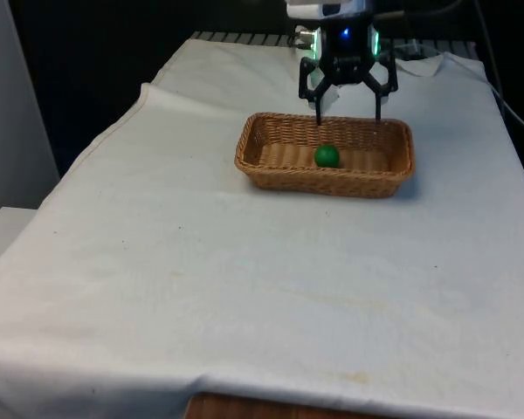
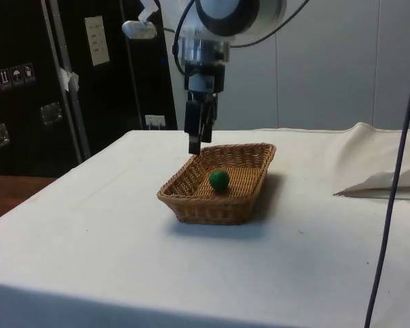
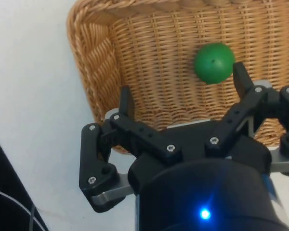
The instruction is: Pick up the ball and place it into the basket.
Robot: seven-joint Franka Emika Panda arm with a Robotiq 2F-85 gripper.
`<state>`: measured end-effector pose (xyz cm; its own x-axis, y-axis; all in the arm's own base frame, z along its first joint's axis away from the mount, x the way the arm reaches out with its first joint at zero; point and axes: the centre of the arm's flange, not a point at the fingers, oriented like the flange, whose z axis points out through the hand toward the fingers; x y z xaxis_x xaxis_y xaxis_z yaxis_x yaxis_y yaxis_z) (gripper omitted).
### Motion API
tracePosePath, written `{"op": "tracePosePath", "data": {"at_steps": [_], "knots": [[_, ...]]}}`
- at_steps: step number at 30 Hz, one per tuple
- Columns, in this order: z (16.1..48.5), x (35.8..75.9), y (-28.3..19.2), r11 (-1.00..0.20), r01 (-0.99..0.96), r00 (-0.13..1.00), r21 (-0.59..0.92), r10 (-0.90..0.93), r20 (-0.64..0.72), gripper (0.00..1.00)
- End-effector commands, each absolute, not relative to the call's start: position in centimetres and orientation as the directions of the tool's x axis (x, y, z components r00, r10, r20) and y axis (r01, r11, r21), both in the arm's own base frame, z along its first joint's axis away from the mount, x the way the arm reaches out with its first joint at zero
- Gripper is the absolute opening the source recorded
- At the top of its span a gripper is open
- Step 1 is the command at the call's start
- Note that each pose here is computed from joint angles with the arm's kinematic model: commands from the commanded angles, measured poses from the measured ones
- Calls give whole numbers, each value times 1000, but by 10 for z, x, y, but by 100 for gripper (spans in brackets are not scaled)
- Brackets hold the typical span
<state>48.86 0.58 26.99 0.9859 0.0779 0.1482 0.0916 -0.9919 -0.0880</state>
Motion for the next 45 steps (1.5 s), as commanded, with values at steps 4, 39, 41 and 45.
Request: {"op": "tracePosePath", "data": {"at_steps": [4, 39, 41, 45], "knots": [[279, 489, 2, -989, 119, 983, -90, 105, 148, 100], [324, 556, -42, -980, 197, 972, -38, 190, 135, 100], [324, 557, -42, -979, 200, 972, -31, 195, 133, 100], [323, 563, -48, -977, 214, 970, -2, 213, 118, 100]]}}
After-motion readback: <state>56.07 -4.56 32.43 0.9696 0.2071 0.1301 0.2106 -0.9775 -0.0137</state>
